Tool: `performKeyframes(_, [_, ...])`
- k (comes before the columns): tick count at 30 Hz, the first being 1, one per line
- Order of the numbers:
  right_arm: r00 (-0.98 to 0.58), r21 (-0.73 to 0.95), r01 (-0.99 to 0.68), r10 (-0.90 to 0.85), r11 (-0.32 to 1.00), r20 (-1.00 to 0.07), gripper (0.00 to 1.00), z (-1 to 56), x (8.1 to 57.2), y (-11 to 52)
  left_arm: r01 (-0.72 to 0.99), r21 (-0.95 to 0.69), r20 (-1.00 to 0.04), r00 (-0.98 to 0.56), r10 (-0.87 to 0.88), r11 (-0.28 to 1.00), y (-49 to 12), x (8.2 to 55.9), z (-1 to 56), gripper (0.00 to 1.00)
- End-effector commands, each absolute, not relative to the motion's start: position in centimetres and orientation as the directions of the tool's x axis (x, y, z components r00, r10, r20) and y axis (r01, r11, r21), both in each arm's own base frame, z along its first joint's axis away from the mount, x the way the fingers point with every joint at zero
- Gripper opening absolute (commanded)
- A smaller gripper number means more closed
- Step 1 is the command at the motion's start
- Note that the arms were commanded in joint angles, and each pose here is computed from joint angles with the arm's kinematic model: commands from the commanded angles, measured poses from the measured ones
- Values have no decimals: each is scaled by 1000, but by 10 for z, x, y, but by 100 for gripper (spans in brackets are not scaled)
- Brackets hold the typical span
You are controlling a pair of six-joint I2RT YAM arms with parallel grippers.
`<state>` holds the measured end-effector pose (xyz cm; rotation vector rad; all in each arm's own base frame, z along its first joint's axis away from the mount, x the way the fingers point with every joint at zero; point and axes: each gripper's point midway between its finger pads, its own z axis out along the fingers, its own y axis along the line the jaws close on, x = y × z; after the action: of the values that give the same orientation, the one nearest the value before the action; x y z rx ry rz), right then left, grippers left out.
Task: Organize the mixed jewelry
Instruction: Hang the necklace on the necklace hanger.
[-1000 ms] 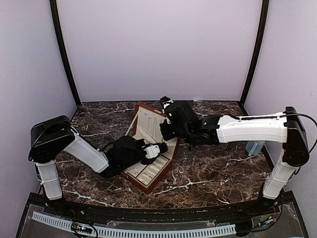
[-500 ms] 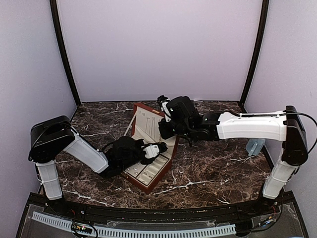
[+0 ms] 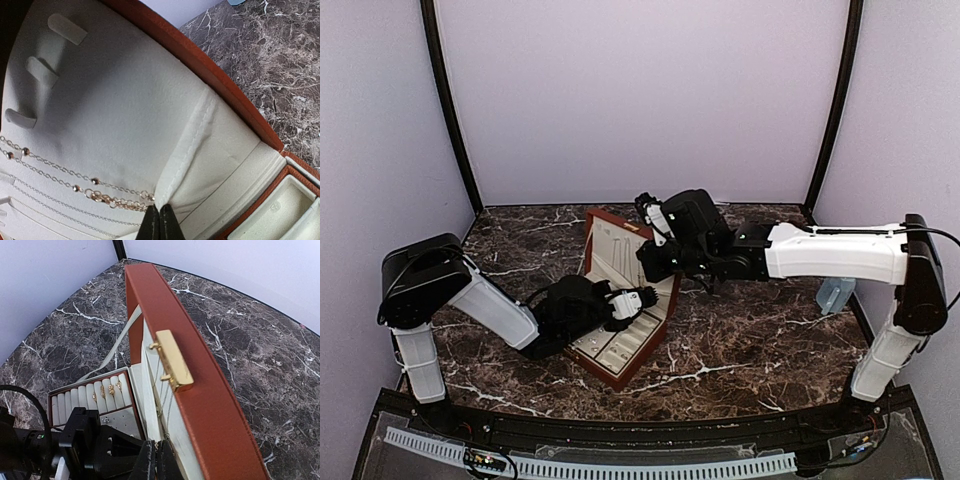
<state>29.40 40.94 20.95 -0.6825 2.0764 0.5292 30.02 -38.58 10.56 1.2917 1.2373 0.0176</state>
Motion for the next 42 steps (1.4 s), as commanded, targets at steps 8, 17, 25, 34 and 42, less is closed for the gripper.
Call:
performKeyframes(8, [-409, 77, -513, -165, 855, -898, 0, 247, 319, 393, 658, 693, -681, 463, 568, 295, -403, 273, 95, 0])
performKeyframes(17, [-416, 33, -438, -170, 899, -893, 0, 240, 328, 381, 656, 693, -685, 469, 558, 298, -406, 275, 98, 0])
performKeyframes(25, [-448, -14, -364, -188, 931, -874, 0, 228, 329, 363, 654, 694, -684, 467, 561, 301, -405, 275, 98, 0])
performKeyframes(34, [-449, -127, -319, -268, 939, -852, 0, 219, 331, 352, 651, 692, -686, 460, 563, 311, -406, 277, 99, 0])
performKeyframes(42, [-415, -232, -276, -333, 933, -847, 0, 224, 332, 342, 649, 692, -688, 460, 561, 316, -409, 280, 101, 0])
